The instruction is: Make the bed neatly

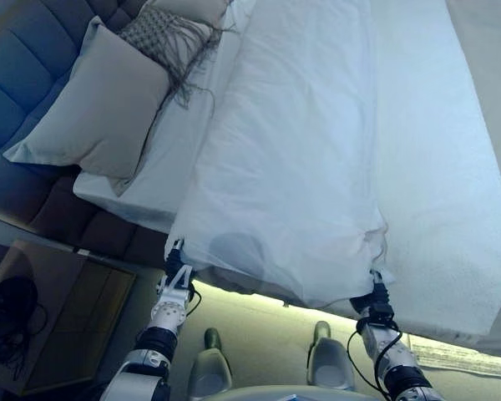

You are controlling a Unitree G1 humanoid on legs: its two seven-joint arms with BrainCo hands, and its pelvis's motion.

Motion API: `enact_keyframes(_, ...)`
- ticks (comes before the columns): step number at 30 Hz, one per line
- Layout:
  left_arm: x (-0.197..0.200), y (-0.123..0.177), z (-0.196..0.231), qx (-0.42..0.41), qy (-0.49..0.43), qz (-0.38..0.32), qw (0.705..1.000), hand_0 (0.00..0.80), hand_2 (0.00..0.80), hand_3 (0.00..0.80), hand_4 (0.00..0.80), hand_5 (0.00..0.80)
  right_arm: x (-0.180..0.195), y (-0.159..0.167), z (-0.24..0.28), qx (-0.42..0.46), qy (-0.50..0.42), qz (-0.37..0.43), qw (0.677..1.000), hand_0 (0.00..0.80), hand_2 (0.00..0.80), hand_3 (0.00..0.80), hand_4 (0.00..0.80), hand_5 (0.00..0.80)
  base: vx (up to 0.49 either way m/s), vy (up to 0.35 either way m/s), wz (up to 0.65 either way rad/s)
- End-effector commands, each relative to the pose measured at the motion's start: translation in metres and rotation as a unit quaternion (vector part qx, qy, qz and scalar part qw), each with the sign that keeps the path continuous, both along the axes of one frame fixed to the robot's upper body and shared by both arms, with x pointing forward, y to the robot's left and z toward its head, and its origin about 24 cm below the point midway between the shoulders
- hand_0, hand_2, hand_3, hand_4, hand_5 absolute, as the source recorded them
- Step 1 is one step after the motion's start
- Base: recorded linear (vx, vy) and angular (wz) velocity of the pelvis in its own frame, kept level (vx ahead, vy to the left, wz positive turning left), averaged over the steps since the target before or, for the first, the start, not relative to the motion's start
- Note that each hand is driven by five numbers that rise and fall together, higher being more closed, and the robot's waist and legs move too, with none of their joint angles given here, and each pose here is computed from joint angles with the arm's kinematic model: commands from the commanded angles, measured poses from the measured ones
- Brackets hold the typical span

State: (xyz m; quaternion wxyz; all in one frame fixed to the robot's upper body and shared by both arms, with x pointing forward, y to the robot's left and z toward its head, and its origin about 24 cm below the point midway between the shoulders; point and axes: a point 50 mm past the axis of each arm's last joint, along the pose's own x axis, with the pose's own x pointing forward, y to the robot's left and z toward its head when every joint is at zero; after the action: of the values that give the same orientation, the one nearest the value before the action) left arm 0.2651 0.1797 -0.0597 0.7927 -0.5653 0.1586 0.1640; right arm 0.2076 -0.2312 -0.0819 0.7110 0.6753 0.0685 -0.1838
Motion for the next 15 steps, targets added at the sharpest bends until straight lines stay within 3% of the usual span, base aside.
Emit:
enact_keyframes(1, -0.011, 0.03, 0.002, -0.001, -0.032, 0.062, 0.998, 0.8, 0.8, 0.8, 0.8, 0.8, 0.011, -0.004, 0.018, -0.024, -0.039, 0.019, 0.999, 0.8, 0.8, 0.8, 0.8, 0.8, 0.272, 0.533, -0.4)
enact_keyframes(7, -0.026, 0.017, -0.011, 0.002, 0.002, 0.022, 1.0, 0.8, 0.8, 0.8, 0.8, 0.8, 0.003, -0.02, 0.013, -0.058, -0.008, 0.01, 0.998, 0.8, 0.8, 0.8, 0.8, 0.8, 0.209, 0.453, -0.17)
enact_keyframes(11, -0.019, 0.021, -0.001, 0.014, -0.009, 0.018, 1.0, 0.8, 0.8, 0.8, 0.8, 0.8, 0.007, -0.013, 0.015, -0.046, 0.0, 0.025, 0.999, 0.8, 0.8, 0.8, 0.8, 0.8, -0.033, 0.353, -0.14)
enact_keyframes(15, 0.0, 0.018, 0.017, 0.037, -0.042, 0.005, 0.998, 0.8, 0.8, 0.8, 0.8, 0.8, 0.001, 0.003, 0.009, -0.038, -0.004, 0.032, 0.999, 0.8, 0.8, 0.8, 0.8, 0.8, -0.194, 0.103, -0.09)
